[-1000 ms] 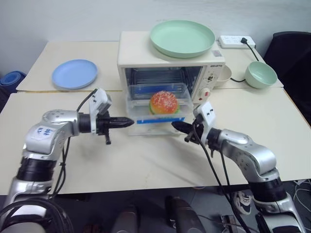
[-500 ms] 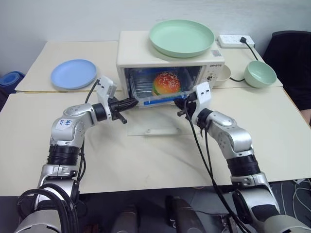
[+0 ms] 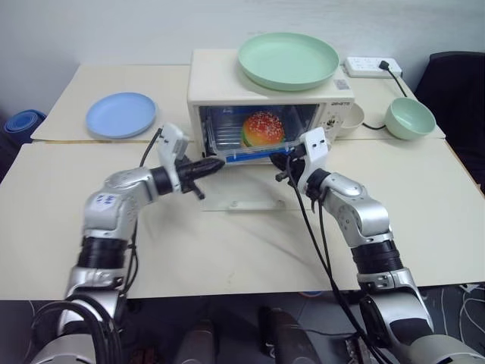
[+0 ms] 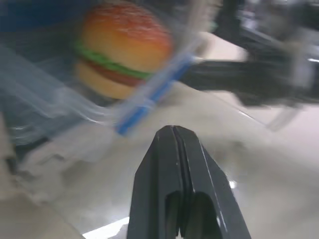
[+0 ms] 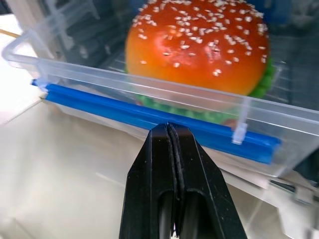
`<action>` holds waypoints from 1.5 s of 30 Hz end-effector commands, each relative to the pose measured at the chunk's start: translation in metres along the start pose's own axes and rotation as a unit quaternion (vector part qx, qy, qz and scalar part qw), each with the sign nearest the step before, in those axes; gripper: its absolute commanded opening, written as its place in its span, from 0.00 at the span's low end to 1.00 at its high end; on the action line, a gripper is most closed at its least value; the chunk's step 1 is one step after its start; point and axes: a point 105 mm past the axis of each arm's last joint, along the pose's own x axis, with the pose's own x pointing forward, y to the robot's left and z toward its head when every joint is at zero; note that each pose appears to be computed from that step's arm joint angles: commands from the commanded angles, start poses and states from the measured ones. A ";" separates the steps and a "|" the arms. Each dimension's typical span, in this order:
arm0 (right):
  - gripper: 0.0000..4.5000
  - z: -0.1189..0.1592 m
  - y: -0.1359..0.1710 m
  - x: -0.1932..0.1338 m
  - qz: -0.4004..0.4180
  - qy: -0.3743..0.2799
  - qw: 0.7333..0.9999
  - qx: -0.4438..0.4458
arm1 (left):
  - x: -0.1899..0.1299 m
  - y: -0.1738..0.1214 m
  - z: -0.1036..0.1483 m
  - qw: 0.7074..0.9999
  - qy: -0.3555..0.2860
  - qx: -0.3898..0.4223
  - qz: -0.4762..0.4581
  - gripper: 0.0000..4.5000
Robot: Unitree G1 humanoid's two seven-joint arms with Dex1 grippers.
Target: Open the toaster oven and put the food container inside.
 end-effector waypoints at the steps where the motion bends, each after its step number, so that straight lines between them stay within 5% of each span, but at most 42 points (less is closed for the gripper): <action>1: 0.01 0.025 0.001 0.005 -0.001 -0.042 0.999 -0.020 | 0.014 0.001 0.031 0.997 -0.058 0.042 0.033 0.00; 10: 0.01 0.043 -0.005 0.014 -0.021 -0.073 0.997 -0.019 | 0.026 0.018 0.045 0.992 -0.079 0.049 0.085 0.00; 19: 0.01 0.045 0.004 -0.038 0.043 -0.062 0.997 -0.020 | -0.050 -0.003 0.065 0.995 -0.041 0.085 -0.024 0.00; 26: 0.00 -0.001 0.036 -0.120 0.147 0.063 0.987 0.004 | -0.139 -0.031 0.082 0.986 0.055 0.111 -0.109 0.38; 35: 0.00 -0.050 0.026 -0.116 0.070 0.116 0.990 0.042 | -0.169 -0.039 0.079 0.981 0.101 0.115 -0.120 0.98; 42: 0.00 -0.068 0.012 -0.088 0.021 0.102 0.994 0.035 | -0.168 -0.036 0.083 0.980 0.099 0.138 -0.104 0.99; 45: 0.00 -0.052 0.002 -0.077 0.008 0.066 0.997 0.030 | -0.168 -0.036 0.084 0.980 0.098 0.137 -0.103 0.99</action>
